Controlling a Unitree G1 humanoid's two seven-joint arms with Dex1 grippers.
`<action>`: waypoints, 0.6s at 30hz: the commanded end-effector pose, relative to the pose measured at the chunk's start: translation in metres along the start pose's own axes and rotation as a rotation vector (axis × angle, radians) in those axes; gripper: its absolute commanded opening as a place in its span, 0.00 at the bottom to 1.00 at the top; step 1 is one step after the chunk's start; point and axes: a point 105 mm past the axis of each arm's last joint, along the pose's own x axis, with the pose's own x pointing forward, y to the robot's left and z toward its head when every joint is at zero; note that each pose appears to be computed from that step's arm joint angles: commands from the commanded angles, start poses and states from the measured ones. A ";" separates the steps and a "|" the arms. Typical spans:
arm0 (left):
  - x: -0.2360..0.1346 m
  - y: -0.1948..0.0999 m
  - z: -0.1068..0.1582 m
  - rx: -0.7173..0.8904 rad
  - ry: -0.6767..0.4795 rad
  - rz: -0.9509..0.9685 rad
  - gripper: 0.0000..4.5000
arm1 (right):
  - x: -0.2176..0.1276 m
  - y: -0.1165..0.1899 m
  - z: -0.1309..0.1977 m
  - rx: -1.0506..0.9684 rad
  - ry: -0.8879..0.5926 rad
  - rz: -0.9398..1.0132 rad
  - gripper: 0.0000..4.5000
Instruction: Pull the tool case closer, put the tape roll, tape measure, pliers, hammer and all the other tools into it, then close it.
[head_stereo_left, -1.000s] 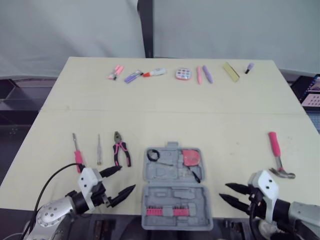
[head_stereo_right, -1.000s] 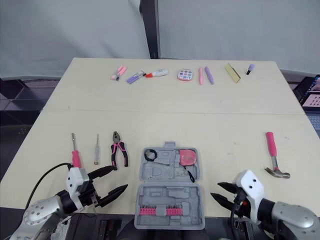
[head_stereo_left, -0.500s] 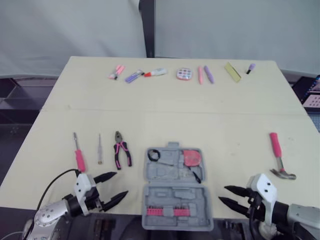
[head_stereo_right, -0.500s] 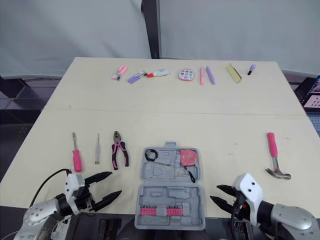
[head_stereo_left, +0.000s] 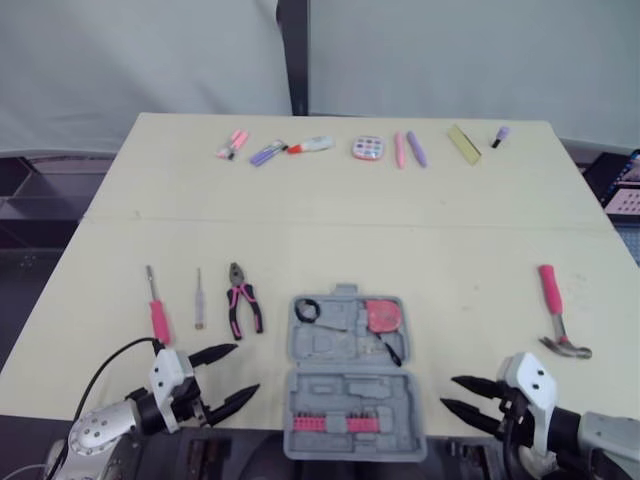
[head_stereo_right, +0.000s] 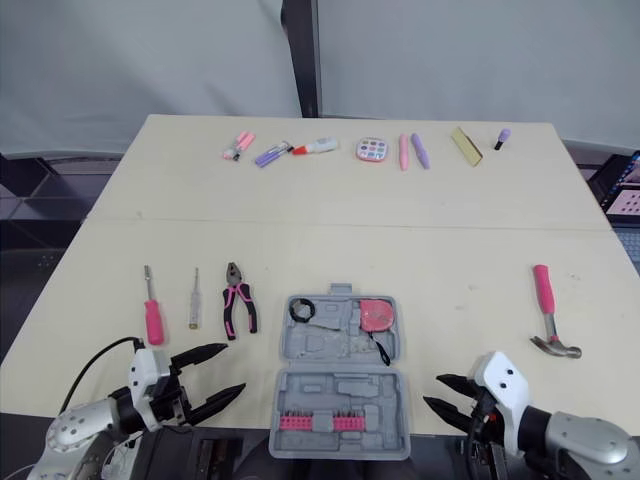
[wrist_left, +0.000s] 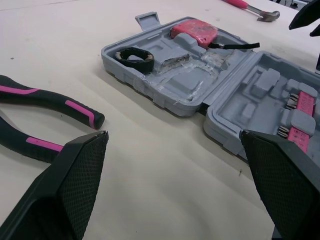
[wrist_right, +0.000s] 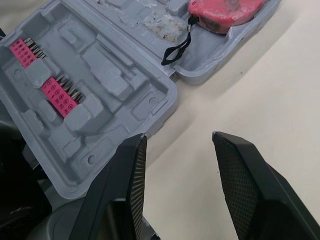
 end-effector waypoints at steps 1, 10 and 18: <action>0.000 -0.004 0.004 0.028 -0.005 -0.023 1.00 | -0.005 -0.001 0.002 -0.020 -0.008 -0.003 0.49; 0.000 -0.003 0.006 0.018 -0.019 -0.014 1.00 | -0.006 -0.002 0.002 -0.018 -0.014 -0.003 0.49; 0.006 -0.006 0.049 -0.153 -0.095 0.215 1.00 | -0.014 -0.010 0.011 -0.001 -0.009 0.012 0.99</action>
